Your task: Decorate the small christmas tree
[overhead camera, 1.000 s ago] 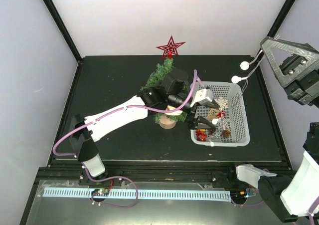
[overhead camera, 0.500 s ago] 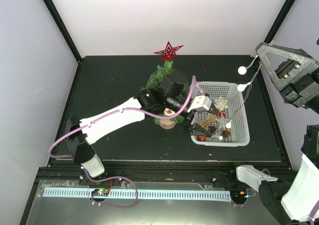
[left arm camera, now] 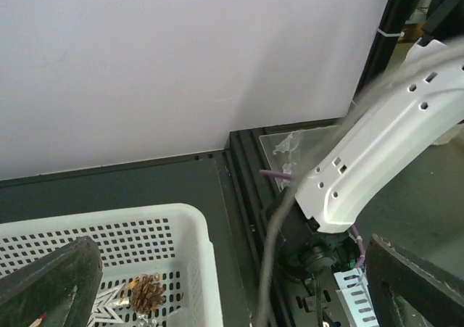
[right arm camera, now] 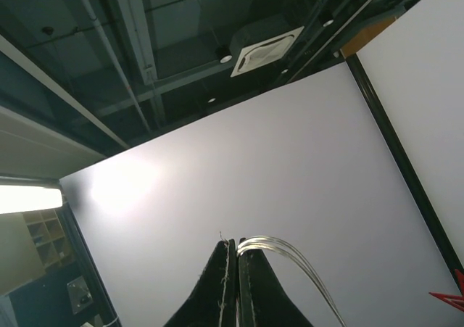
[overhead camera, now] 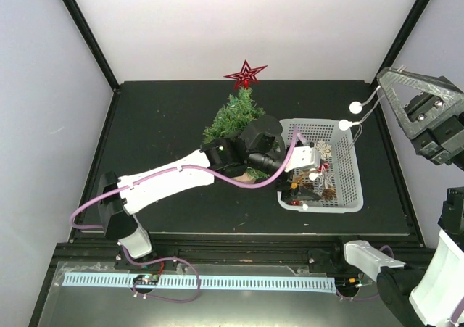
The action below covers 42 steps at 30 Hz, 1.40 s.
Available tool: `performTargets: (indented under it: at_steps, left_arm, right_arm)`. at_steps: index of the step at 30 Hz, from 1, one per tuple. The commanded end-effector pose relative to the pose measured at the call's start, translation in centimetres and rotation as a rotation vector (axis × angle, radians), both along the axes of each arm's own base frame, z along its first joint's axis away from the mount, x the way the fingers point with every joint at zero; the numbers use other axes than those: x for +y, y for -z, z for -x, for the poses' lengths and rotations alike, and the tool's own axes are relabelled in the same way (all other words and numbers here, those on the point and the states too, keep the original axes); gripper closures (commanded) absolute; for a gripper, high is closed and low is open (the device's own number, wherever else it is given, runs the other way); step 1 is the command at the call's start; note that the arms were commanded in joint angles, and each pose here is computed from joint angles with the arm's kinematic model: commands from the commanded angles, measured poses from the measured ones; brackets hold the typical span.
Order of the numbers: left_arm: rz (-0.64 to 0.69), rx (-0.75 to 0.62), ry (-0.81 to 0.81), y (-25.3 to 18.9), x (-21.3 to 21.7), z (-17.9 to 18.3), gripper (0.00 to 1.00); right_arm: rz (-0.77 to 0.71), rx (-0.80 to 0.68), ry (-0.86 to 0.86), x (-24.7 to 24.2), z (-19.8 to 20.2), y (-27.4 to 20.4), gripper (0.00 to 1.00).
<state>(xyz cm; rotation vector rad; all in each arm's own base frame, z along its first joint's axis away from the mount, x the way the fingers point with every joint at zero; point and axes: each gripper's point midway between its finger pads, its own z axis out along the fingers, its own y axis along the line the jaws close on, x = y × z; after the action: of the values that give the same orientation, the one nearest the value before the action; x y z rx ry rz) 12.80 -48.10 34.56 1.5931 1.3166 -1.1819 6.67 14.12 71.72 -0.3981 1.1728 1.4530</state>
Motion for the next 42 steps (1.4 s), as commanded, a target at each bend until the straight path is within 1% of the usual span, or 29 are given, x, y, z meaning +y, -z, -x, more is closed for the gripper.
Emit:
performTargets:
  at_steps: [1, 5, 7, 10, 15, 22, 23, 24, 25, 26, 27, 28, 29, 30, 31, 33, 38, 42]
  left_arm:
    - [0.059, 0.006, -0.030, -3.7, 0.6, 0.9, 0.01]
    - [0.074, 0.046, 0.016, -4.5, 0.5, 2.4, 0.01]
    - [0.070, 0.044, 0.022, -4.5, 0.0, 2.8, 0.01]
    - [0.063, 0.033, 0.003, -4.2, -1.1, 2.9, 0.01]
    - [0.047, 0.022, -0.077, -3.6, -2.3, 1.6, 0.01]
    - [0.032, 0.033, -0.040, -2.8, -3.2, 2.5, 0.01]
    - [0.026, 0.038, -0.032, -2.5, -3.3, 2.6, 0.03]
    - [0.023, 0.040, -0.021, -2.3, -3.4, 2.8, 0.09]
    - [0.017, 0.040, -0.015, -2.2, -3.3, 2.9, 0.18]
    - [0.012, 0.034, -0.013, -2.1, -3.2, 2.9, 0.32]
    - [0.010, 0.023, -0.008, -2.2, -2.9, 3.1, 0.49]
    - [0.006, 0.010, -0.008, -2.1, -2.6, 3.1, 0.74]
    - [-0.002, 0.001, -0.022, -1.8, -2.1, 3.0, 0.94]
    - [-0.005, -0.008, -0.017, -1.8, -1.6, 3.2, 0.98]
    - [-0.005, -0.032, 0.015, -1.9, -1.0, 3.8, 0.98]
    - [-0.009, -0.077, 0.059, -2.1, 0.4, 4.6, 0.99]
    - [-0.014, -0.194, 0.094, -4.1, 4.0, 5.7, 0.98]
    - [0.030, -0.245, 0.078, -7.5, 6.8, 6.2, 0.98]
  right_arm:
    - [-0.026, -0.041, -0.005, -0.2, 1.0, -0.9, 0.99]
    - [-0.041, -0.040, -0.006, -0.3, 0.7, -1.1, 0.99]
    - [-0.049, -0.044, -0.010, -0.4, 0.8, -1.2, 0.99]
    - [-0.057, -0.046, -0.011, -0.4, 0.8, -1.4, 0.99]
    - [-0.058, -0.052, -0.014, -0.5, 1.3, -1.5, 0.99]
    - [-0.061, -0.064, -0.017, -0.5, 1.8, -1.6, 0.99]
    - [-0.061, -0.065, -0.018, -0.5, 1.9, -1.6, 0.99]
    - [-0.059, -0.068, -0.019, -0.5, 1.9, -1.6, 0.99]
    - [-0.056, -0.067, -0.018, -0.5, 1.9, -1.6, 0.99]
    - [-0.051, -0.067, -0.015, -0.5, 1.9, -1.6, 0.99]
    - [-0.047, -0.064, -0.011, -0.4, 1.7, -1.5, 0.99]
    - [-0.044, -0.065, -0.011, -0.4, 1.7, -1.5, 0.99]
    - [-0.042, -0.067, -0.011, -0.4, 1.8, -1.6, 0.99]
    - [-0.040, -0.069, -0.010, -0.4, 1.8, -1.6, 0.99]
    - [-0.036, -0.071, -0.008, -0.4, 1.7, -1.7, 0.99]
    - [-0.031, -0.071, -0.007, -0.3, 1.5, -1.7, 0.99]
    - [-0.038, -0.103, -0.008, -0.4, 1.8, -2.3, 0.99]
    - [-0.031, -0.124, 0.001, -0.3, 1.8, -2.6, 0.99]
